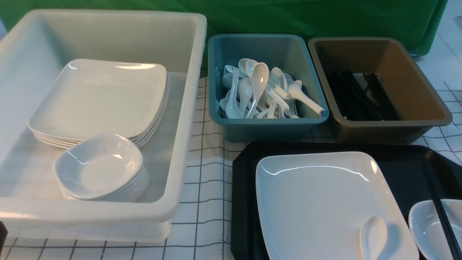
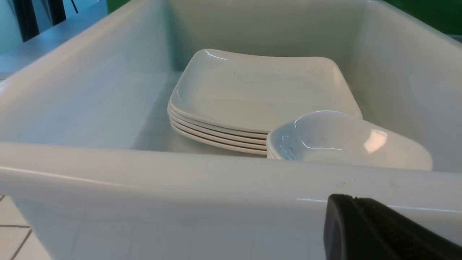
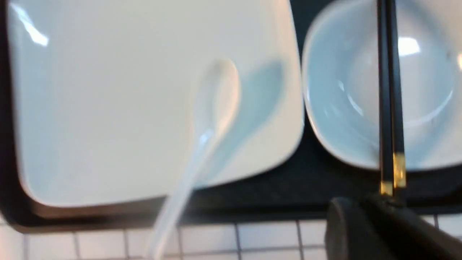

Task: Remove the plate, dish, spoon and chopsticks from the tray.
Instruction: Use the right arm to grab a pair of chopsticks from the plate

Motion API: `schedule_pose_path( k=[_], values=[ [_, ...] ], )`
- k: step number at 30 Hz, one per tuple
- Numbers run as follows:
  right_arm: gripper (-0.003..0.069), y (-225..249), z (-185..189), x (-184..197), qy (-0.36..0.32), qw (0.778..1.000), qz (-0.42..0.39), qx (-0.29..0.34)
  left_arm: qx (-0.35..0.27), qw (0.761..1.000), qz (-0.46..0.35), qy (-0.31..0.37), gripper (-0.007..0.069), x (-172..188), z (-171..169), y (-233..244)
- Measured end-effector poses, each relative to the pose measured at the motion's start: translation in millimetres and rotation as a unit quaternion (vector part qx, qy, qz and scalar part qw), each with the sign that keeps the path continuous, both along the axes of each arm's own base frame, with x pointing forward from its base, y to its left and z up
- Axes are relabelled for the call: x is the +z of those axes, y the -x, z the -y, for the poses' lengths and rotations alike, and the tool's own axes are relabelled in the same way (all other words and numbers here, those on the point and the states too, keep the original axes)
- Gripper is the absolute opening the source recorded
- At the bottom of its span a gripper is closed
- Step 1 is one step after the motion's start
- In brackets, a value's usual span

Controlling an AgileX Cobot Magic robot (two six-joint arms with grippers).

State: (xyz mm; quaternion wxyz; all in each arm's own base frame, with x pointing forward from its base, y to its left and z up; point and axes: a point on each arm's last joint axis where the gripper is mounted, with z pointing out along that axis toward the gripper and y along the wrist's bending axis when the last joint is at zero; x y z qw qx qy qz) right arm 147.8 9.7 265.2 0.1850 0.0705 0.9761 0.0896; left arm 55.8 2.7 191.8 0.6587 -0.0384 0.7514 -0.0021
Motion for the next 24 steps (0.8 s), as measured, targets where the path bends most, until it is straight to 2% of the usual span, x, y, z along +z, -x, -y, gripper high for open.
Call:
schedule_pose_path(
  k=[1, 2, 3, 4, 5, 9, 19, 23, 24],
  values=[
    [0.0222, -7, 0, -5, 0.001, 1.000, -0.018, 0.001, 0.000, 1.000, 0.000, 0.000, 0.0022, 0, 0, 0],
    [0.0233, -10, 1, -7, 0.002, 1.000, -0.027, 0.002, 0.000, 1.000, 0.000, 0.000, 0.0022, 0, 0, 0],
    [0.0328, -23, 1, -15, 0.005, 0.998, -0.056, 0.008, 0.000, 1.000, 0.000, 0.000, 0.0022, 0, 0, 0],
    [0.0328, -25, 1, -16, 0.005, 0.998, -0.057, 0.009, 0.000, 1.000, 0.000, 0.000, 0.0022, 0, 0, 0],
    [0.0405, -38, 3, -24, 0.010, 0.997, -0.081, 0.013, 0.000, 1.000, 0.000, 0.000, 0.0022, 0, 0, 0],
    [0.0476, -67, 10, -40, 0.044, 0.992, -0.115, 0.021, 0.000, 1.000, 0.000, 0.000, 0.0022, 0, 0, 0],
    [0.0436, -106, 18, -85, 0.088, 0.985, -0.140, 0.039, 0.000, 1.000, 0.000, 0.001, 0.0022, 0, 0, 0],
    [0.0366, -112, 19, -97, 0.089, 0.984, -0.148, 0.042, 0.000, 1.000, 0.000, 0.001, 0.0022, 0, 0, 0],
    [0.0313, -112, 19, -98, 0.089, 0.984, -0.150, 0.042, 0.000, 1.000, 0.000, 0.001, 0.0022, 0, 0, 0]
  ],
)
